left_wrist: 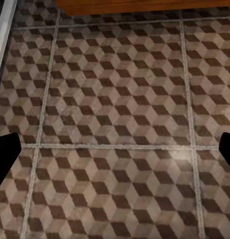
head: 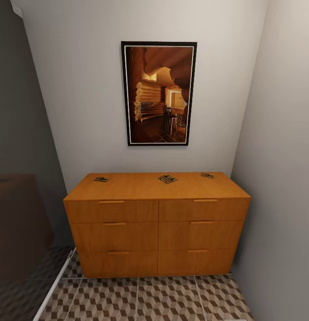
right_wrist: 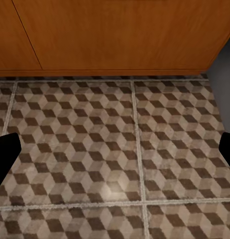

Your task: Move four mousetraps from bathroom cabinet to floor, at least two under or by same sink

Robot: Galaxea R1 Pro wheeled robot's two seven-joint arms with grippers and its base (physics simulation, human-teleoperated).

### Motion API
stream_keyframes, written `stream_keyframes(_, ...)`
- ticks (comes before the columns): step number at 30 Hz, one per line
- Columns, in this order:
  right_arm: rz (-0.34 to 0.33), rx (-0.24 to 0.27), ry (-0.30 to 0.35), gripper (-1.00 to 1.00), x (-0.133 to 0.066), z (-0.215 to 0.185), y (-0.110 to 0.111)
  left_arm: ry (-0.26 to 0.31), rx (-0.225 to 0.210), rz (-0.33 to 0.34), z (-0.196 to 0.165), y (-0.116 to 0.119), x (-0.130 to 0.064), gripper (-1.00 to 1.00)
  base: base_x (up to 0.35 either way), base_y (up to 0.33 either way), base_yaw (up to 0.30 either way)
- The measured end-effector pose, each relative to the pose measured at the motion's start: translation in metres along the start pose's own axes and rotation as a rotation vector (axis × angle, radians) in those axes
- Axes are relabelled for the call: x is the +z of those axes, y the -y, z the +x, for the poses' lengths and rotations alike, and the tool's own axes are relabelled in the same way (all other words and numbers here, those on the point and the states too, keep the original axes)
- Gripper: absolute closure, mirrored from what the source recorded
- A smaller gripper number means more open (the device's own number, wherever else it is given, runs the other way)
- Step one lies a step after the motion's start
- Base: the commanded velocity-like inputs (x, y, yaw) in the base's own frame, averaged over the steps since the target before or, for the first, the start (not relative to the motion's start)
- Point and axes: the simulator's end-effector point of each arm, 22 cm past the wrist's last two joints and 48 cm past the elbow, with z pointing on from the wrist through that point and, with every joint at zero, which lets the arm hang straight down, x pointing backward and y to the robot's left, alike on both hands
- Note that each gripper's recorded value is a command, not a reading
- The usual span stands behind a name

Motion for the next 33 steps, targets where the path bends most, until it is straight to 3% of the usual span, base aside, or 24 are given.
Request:
stream_keyframes(22, 0.0, 0.0, 0.001, -1.0, 0.0, 0.0, 0.0, -0.017, -0.017, 0.025, 0.008, 0.022, -0.003, -1.0, 0.0, 0.0, 0.0)
stream_keyframes(28, 0.001, 0.001, 0.071, -1.0, -0.001, -0.016, 0.001, -0.017, -0.014, 0.017, 0.008, 0.016, -0.003, -1.0, 0.0, 0.0, 0.0)
stream_keyframes(33, 0.002, 0.001, 0.075, -1.0, -0.001, -0.017, 0.001, -0.017, -0.014, 0.018, 0.008, 0.016, -0.003, -1.0, 0.0, 0.0, 0.0)
